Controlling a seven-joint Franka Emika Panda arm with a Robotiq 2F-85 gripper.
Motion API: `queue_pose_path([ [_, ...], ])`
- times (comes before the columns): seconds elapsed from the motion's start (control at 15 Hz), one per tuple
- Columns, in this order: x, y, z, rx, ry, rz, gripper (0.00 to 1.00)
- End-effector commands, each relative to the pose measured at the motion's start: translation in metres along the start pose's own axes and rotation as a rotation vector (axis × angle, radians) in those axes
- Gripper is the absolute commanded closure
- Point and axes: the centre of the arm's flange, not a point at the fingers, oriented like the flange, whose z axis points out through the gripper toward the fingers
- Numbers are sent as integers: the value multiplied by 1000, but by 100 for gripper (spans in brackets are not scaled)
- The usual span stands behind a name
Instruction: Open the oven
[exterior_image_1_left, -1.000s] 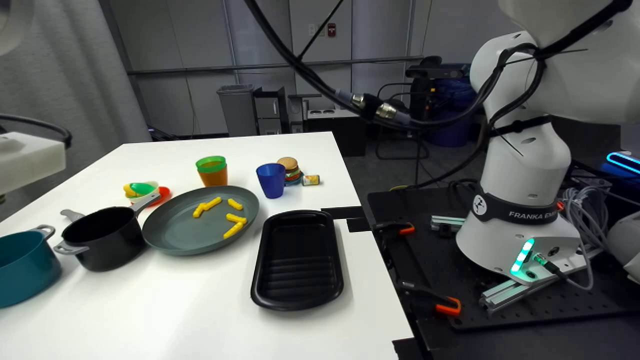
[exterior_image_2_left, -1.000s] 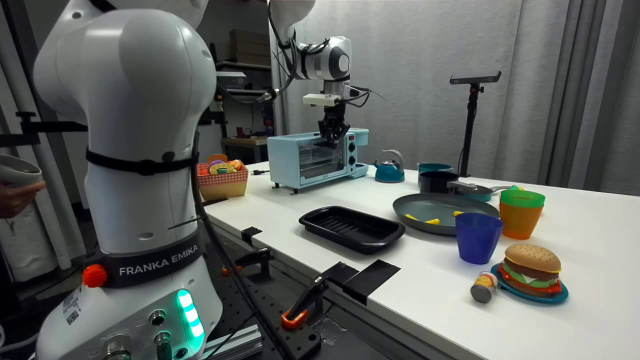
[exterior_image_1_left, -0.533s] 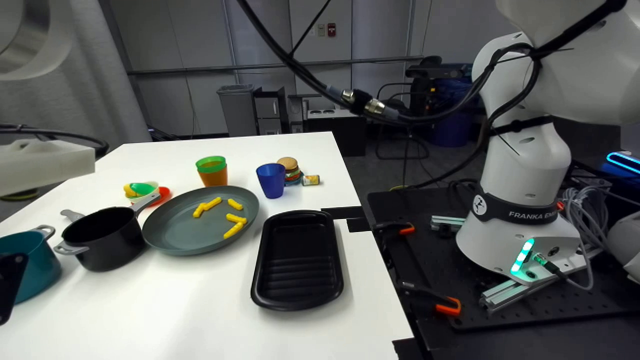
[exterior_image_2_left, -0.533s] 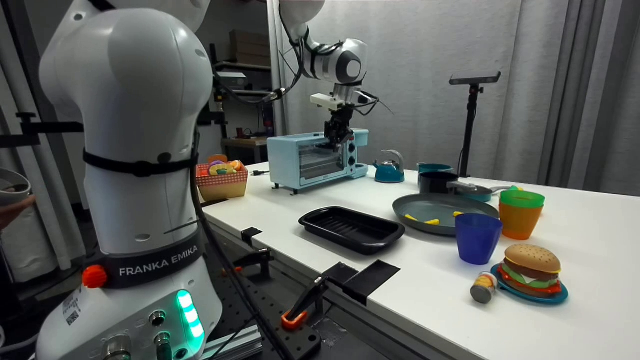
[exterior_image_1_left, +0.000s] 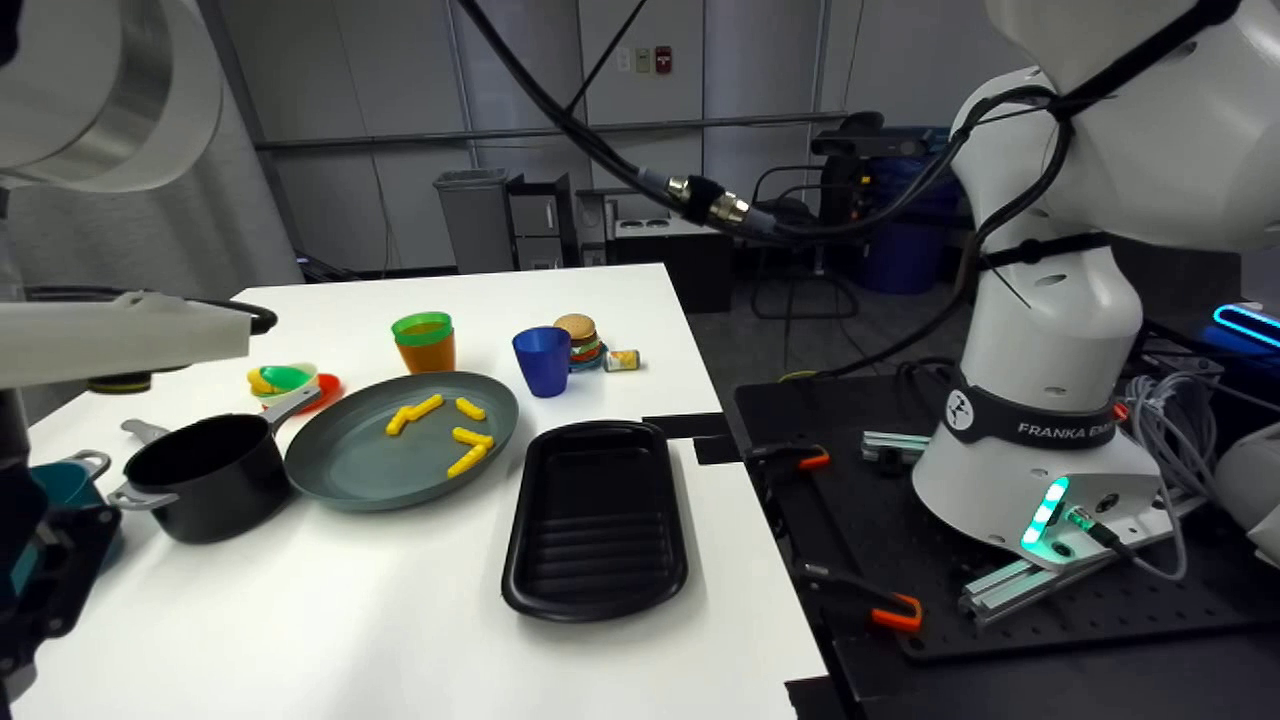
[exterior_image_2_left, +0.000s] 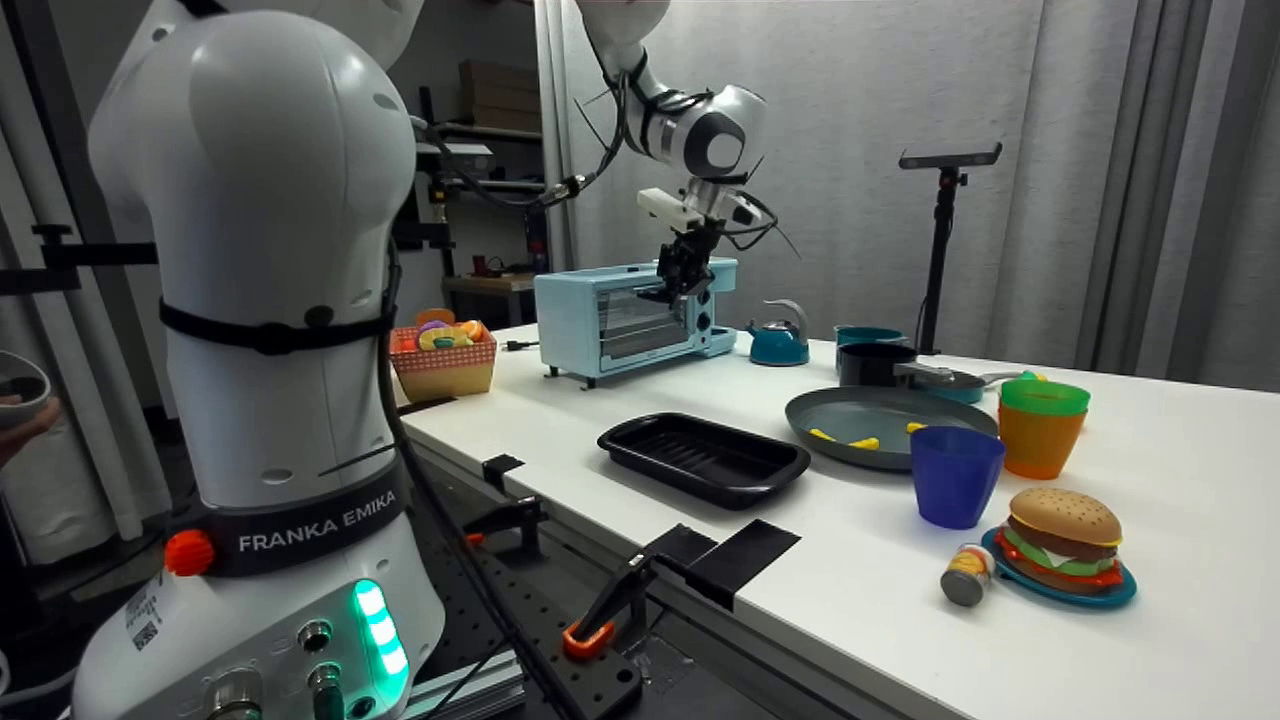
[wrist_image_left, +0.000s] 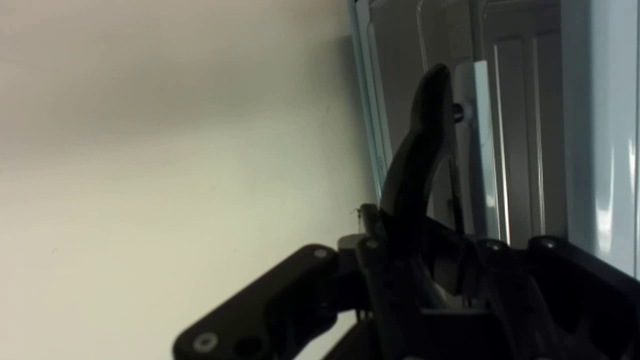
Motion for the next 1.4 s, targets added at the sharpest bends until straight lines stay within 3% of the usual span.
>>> queue_pose_path([
  [0.0,-11,18,11,102,-26,12,96],
  [0.53,-12,51,20,221,-36,-15,96],
  [0.93,-13,75,27,362,-35,-14,96],
  [1.33,-17,99,39,466,-26,-91,96],
])
